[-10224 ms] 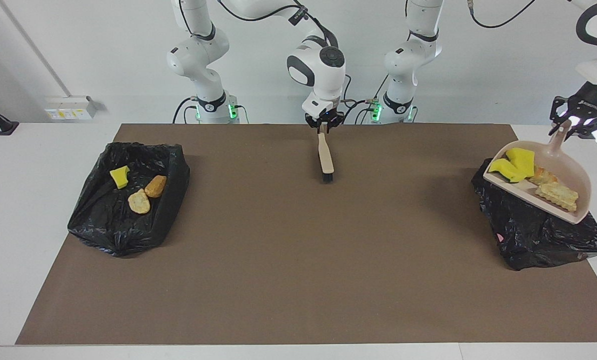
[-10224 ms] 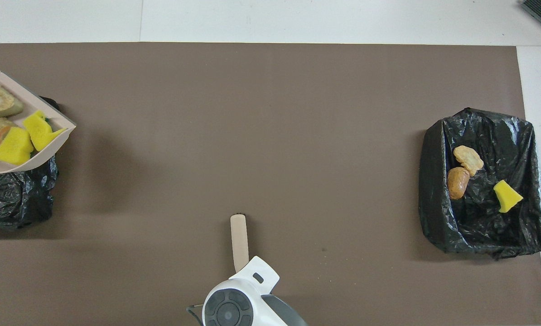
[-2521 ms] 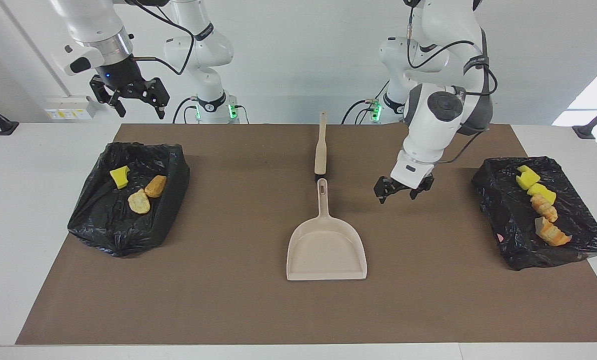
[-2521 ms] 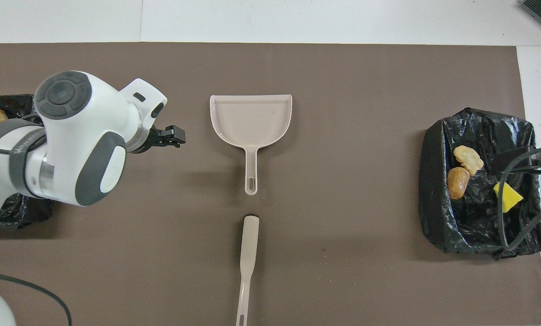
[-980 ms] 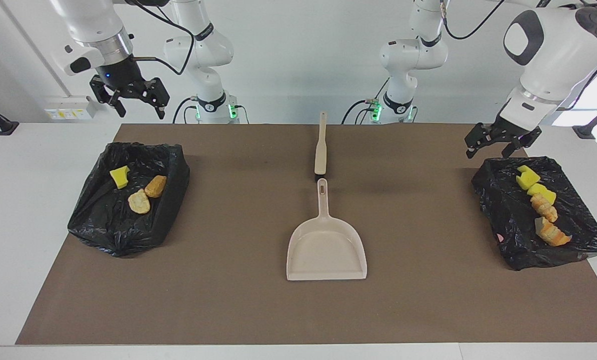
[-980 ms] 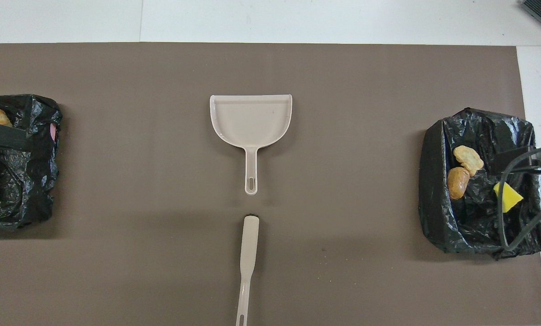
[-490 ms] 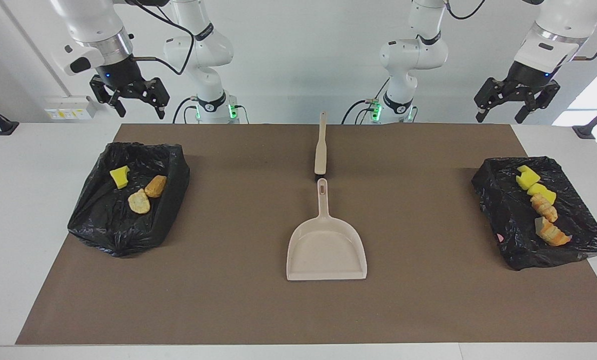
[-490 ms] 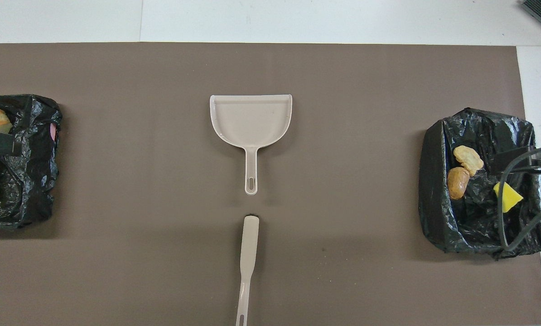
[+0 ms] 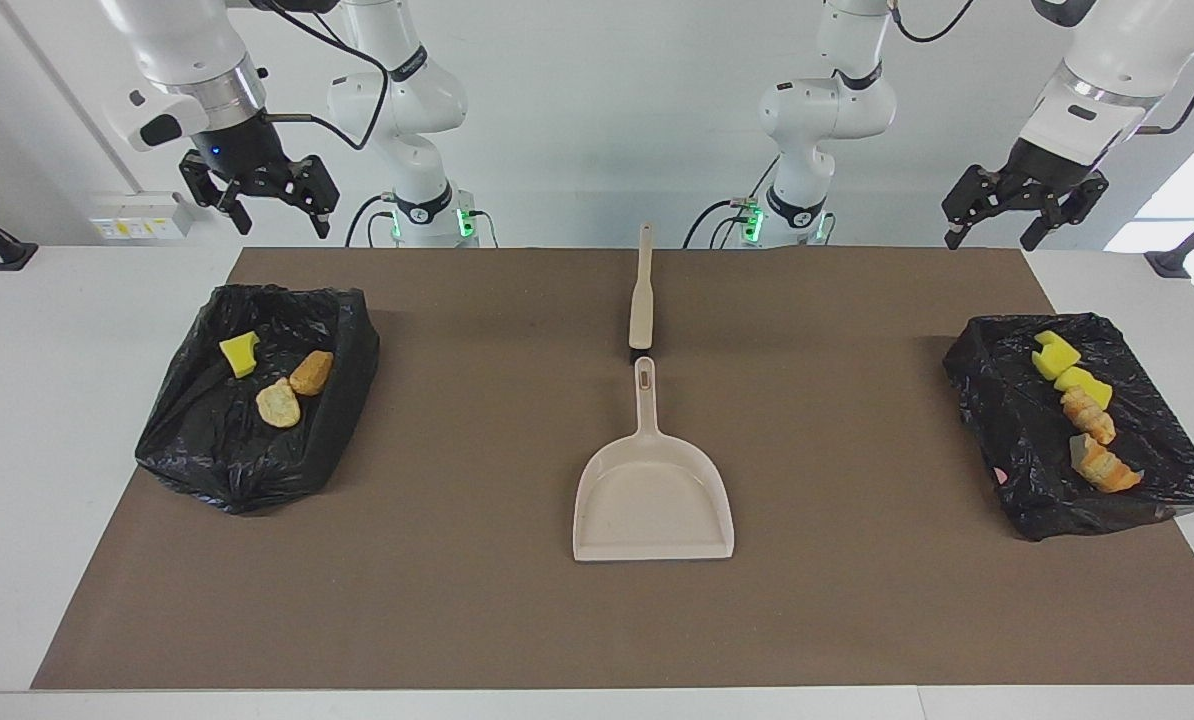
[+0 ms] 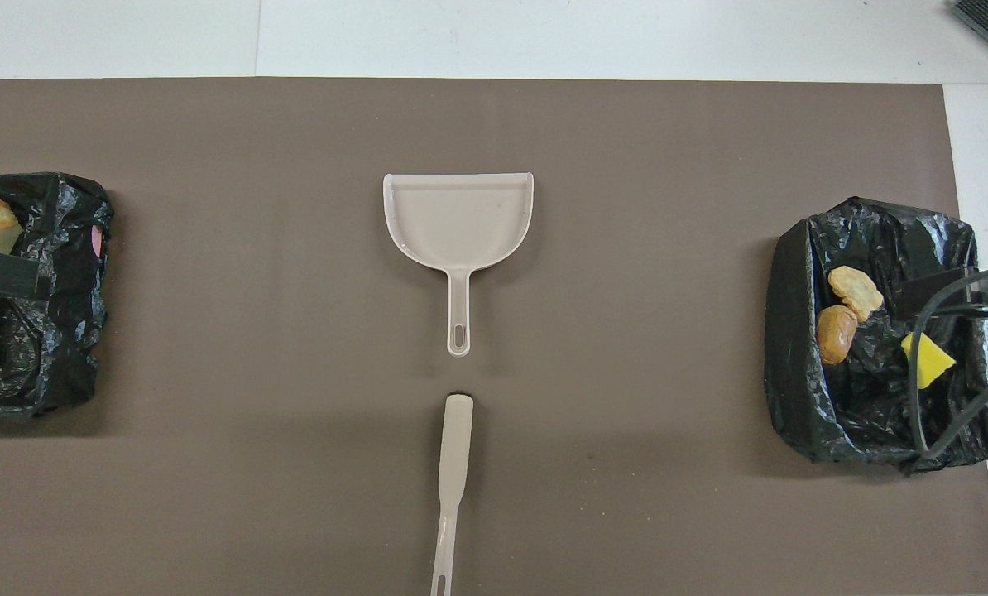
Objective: Sweep and dump trash in bin
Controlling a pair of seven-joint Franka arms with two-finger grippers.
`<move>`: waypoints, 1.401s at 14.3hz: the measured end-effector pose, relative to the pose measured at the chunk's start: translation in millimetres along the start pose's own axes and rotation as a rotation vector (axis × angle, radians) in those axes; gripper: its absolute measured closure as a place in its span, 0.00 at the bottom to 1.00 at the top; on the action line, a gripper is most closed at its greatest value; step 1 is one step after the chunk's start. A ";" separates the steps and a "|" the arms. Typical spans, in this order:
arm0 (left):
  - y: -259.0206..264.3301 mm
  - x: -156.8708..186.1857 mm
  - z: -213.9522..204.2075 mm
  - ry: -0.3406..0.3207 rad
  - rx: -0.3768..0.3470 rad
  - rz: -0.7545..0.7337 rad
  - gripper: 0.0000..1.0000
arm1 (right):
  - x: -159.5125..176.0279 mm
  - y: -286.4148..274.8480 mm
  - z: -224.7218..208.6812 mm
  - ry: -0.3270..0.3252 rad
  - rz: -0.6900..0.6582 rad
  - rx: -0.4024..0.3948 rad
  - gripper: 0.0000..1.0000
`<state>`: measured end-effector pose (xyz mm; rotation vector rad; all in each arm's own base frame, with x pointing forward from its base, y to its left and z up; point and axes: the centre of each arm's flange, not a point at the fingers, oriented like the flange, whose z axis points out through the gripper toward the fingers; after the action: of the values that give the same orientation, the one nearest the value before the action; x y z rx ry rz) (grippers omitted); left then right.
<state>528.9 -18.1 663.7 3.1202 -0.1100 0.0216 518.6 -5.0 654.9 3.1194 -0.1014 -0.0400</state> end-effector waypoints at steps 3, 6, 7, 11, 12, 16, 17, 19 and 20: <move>0.0 -0.5 -0.8 0.001 0.000 0.000 0.00 | 0.0 0.0 0.0 0.000 0.000 0.000 0.00; -0.1 -0.9 -1.2 0.002 0.000 0.000 0.00 | 0.0 0.0 0.0 0.000 0.000 0.000 0.00; -0.3 -1.0 -1.3 0.002 0.000 -0.002 0.00 | 0.0 0.0 0.0 0.000 0.000 0.000 0.00; -0.5 -1.4 -1.5 0.002 0.000 -0.018 0.00 | 0.0 0.0 0.0 0.000 0.000 0.000 0.00; -0.5 -1.4 -1.4 0.002 0.000 -0.019 0.00 | 0.0 0.0 0.0 0.000 0.000 0.000 0.00; -0.6 -0.5 -2.7 0.013 0.000 -0.023 0.00 | 0.0 0.0 0.0 0.000 0.000 0.000 0.00; -0.6 0.8 -3.8 0.025 0.001 -0.023 0.00 | 0.0 0.0 0.0 0.000 0.000 0.000 0.00; -0.5 1.5 -4.1 0.032 0.000 -0.024 0.00 | 0.0 0.0 0.0 0.000 0.000 0.000 0.00; -0.3 1.6 -3.4 0.031 0.000 -0.024 0.00 | 0.0 0.0 0.0 0.000 0.000 0.000 0.00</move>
<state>530.5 -17.8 667.1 3.1192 -0.0723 0.0688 518.6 -5.0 654.9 3.1194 -0.1013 -0.0400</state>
